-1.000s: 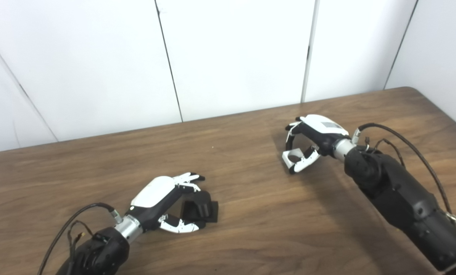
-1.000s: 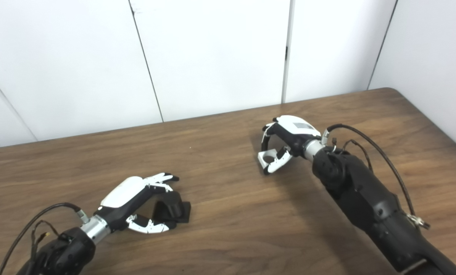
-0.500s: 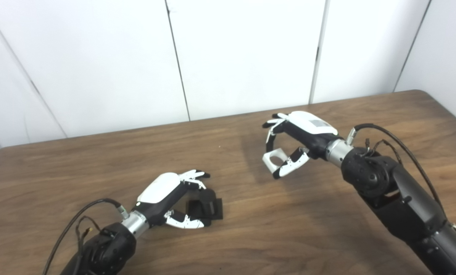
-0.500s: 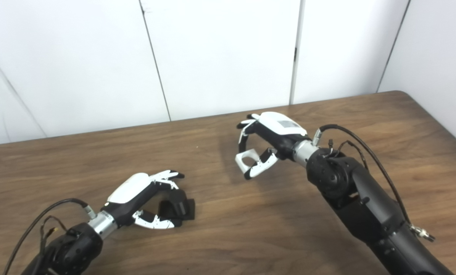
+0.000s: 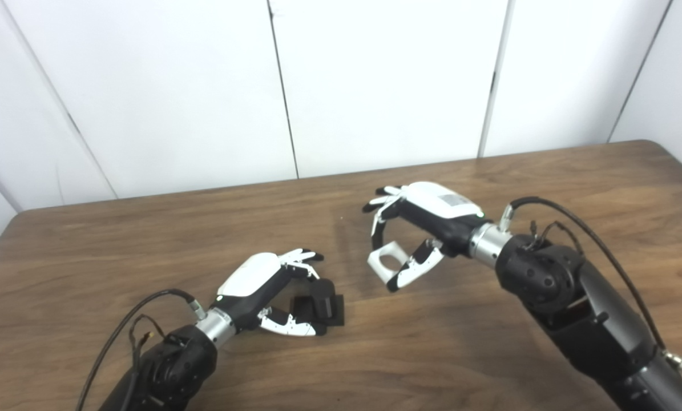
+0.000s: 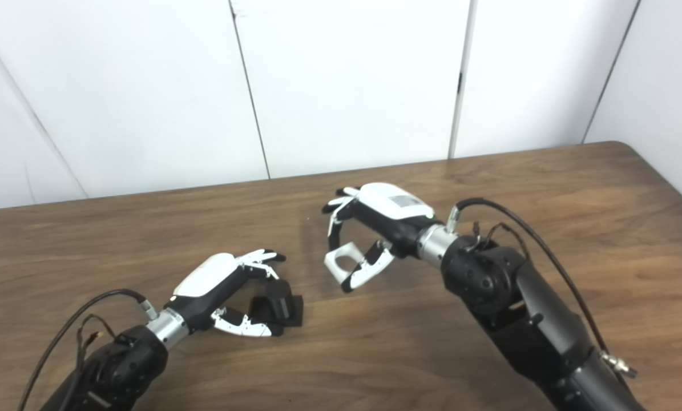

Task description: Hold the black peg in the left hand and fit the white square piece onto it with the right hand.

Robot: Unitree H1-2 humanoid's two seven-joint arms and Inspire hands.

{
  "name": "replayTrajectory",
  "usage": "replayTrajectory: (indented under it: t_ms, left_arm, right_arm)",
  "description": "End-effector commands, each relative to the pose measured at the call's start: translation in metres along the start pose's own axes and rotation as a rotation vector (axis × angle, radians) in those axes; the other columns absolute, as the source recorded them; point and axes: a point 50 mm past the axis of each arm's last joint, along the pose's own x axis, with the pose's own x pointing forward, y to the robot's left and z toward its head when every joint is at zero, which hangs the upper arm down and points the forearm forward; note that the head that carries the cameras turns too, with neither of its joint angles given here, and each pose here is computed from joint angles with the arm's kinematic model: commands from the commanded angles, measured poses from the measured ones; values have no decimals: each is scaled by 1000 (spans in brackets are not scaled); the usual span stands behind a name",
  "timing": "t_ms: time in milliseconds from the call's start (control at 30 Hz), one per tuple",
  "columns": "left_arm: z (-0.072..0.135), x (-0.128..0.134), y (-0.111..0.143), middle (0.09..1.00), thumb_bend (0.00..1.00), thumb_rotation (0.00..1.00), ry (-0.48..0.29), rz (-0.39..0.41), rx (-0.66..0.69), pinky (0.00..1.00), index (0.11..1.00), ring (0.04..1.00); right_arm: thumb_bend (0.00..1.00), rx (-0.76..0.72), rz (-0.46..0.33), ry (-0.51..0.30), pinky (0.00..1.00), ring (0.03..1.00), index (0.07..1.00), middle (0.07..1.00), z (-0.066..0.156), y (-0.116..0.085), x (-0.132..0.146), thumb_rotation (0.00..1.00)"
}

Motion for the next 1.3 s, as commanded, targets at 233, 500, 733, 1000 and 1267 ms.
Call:
replayTrajectory:
  t_ms: [233,500,733,1000,1267]
  left_arm:
    - [-24,-15,-31,913,836,188,180,-162,57,907,560,952]
    - [-21,-12,-36,912,840,200,166,-160,61,897,554,946]
    - [-18,-10,-38,913,835,203,174,-161,53,918,547,952]
    - [-17,-10,-39,916,529,80,178,-162,46,934,491,957]
    - [-20,-10,-37,915,523,74,187,-159,37,944,489,961]
  right_arm:
    - [523,-19,-8,-107,1000,974,480,867,28,-6,24,137]
    - [523,-3,15,-134,1000,970,480,861,37,5,36,136]
    - [523,-15,21,-151,1000,967,480,863,41,5,47,137]
    - [523,-27,24,-167,1000,969,481,869,45,-2,56,137]
    - [522,-53,17,-178,1000,971,481,874,48,-12,59,138]
